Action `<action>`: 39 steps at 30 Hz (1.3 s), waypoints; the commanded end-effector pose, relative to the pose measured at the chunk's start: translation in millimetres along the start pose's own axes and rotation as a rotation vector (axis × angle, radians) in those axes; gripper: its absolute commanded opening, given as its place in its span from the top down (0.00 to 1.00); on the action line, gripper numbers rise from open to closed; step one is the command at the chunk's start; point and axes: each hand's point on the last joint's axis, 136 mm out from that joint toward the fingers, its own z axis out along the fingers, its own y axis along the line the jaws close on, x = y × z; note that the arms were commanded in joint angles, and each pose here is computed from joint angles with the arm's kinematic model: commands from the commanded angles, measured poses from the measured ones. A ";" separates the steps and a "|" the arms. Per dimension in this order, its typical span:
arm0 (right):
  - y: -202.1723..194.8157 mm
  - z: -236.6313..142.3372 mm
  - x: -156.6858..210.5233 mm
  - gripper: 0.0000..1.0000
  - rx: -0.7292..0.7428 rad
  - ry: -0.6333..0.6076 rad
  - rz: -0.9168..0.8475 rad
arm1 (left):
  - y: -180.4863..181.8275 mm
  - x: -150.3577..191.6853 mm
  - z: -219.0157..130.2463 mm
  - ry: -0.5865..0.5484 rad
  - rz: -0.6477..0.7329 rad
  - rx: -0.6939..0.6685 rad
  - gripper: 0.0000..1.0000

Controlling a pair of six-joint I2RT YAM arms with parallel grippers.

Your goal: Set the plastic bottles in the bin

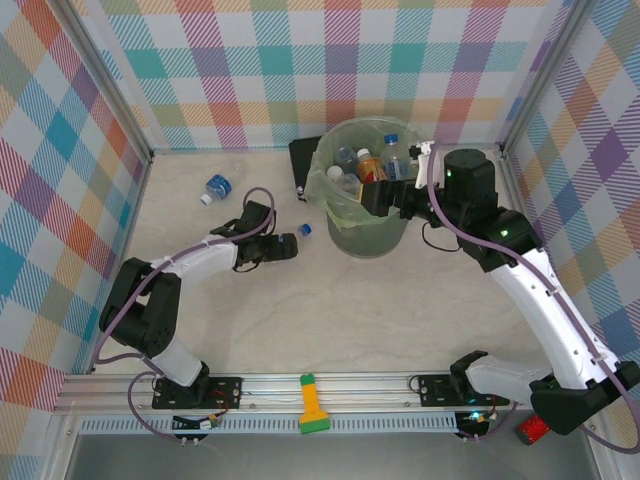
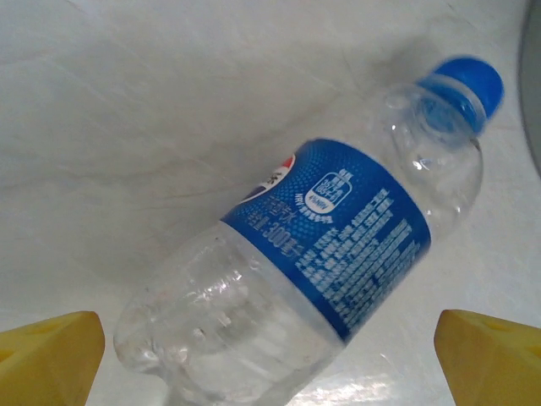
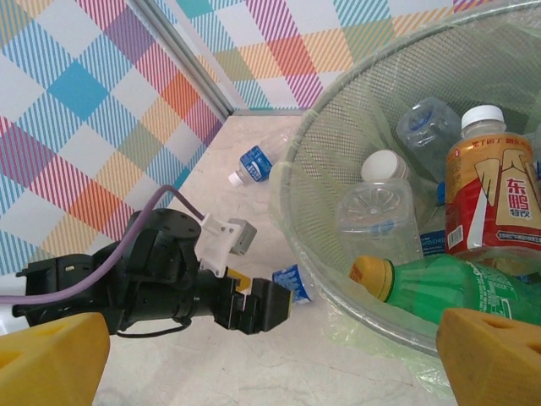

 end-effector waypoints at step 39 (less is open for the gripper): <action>20.9 -5.4 -2.2 0.01 -0.104 -0.012 0.010 | -50.4 -2.3 -45.9 -0.078 0.219 0.039 0.38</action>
